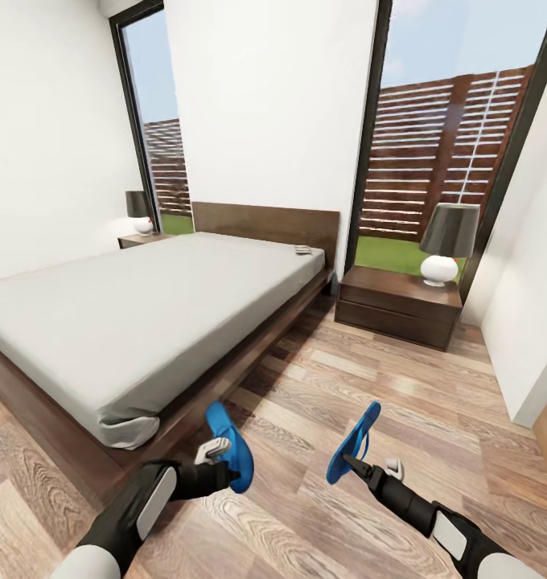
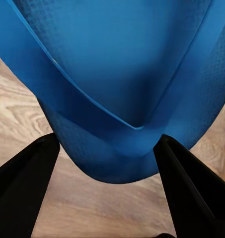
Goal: In the bedroom, move the book from the bed onto either nightstand, and place the two sandals side by side next to the bed.
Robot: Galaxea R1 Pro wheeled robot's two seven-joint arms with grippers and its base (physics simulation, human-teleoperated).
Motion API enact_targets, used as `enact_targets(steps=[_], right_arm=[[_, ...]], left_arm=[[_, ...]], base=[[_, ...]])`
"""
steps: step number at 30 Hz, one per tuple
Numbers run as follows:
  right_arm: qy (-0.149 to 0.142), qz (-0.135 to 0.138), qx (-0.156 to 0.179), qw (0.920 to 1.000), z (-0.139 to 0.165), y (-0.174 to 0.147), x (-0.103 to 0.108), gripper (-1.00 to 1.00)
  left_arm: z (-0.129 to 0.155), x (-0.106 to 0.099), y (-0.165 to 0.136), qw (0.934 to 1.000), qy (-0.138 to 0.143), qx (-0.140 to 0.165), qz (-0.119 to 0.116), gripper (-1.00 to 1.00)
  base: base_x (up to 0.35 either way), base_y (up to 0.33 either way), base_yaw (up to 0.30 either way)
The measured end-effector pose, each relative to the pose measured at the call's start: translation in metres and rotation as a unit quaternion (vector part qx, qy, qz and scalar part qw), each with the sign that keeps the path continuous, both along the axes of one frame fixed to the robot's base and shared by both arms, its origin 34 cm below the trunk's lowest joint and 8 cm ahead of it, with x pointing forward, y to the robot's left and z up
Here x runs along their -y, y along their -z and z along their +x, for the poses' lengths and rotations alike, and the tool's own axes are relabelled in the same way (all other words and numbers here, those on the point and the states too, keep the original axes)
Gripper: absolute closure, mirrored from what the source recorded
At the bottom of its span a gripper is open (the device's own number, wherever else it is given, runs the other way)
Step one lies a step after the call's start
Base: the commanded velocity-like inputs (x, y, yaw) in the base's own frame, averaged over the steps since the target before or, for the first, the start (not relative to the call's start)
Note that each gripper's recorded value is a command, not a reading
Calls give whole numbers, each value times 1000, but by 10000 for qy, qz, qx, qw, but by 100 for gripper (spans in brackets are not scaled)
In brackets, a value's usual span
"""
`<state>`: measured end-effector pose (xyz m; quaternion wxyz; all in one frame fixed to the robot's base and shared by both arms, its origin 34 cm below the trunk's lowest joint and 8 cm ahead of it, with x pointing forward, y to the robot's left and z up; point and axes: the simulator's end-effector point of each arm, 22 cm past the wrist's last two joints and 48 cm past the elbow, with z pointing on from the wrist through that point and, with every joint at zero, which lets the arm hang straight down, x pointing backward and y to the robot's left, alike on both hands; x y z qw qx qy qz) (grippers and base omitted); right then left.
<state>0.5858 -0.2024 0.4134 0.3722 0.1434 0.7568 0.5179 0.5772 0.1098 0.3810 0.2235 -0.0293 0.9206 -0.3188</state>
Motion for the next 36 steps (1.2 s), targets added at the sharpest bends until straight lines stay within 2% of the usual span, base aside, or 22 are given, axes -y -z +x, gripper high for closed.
enact_targets(steps=[6, 8, 14, 17, 19, 25, 28, 32, 36], right_arm=[[18, 1, 10, 10000, 1, -1, 1, 100], [18, -8, 18, 10000, 1, -1, 1, 100], [23, -31, 75, 10000, 3, -3, 1, 100], [8, -41, 193, 9998, 8, -11, 1, 100], [-29, -15, 397, 9992, 16, -25, 1, 100], [-273, 268, 776, 9963, 16, -47, -7, 100], [-362, 405, 721, 9959, 12, -45, -11, 100], [-465, 644, 446, 9958, 7, -38, -15, 100], [-494, 702, 307, 9958, 5, -30, -17, 100]], left_arm=[[1, -7, 13, 9986, -219, -134, 458, 100], [1, -9, 14, 9982, -255, -139, 518, 100], [7, -11, 9, 9979, -294, -61, 575, 100], [8, -11, 6, 9979, -293, -27, 584, 100], [9, -11, 5, 9979, -291, -14, 582, 100], [8, -14, 10, 9978, -305, -76, 592, 100], [7, -15, 17, 9977, -324, -151, 579, 100], [5, -16, 25, 9975, -338, -241, 577, 100], [3, -18, 34, 9971, -352, -330, 586, 100]], base=[[0, 0, 0], [0, 0, 0], [0, 0, 0], [0, 0, 0], [0, 0, 0], [0, 0, 0], [0, 0, 0], [0, 0, 0], [0, 0, 0]])
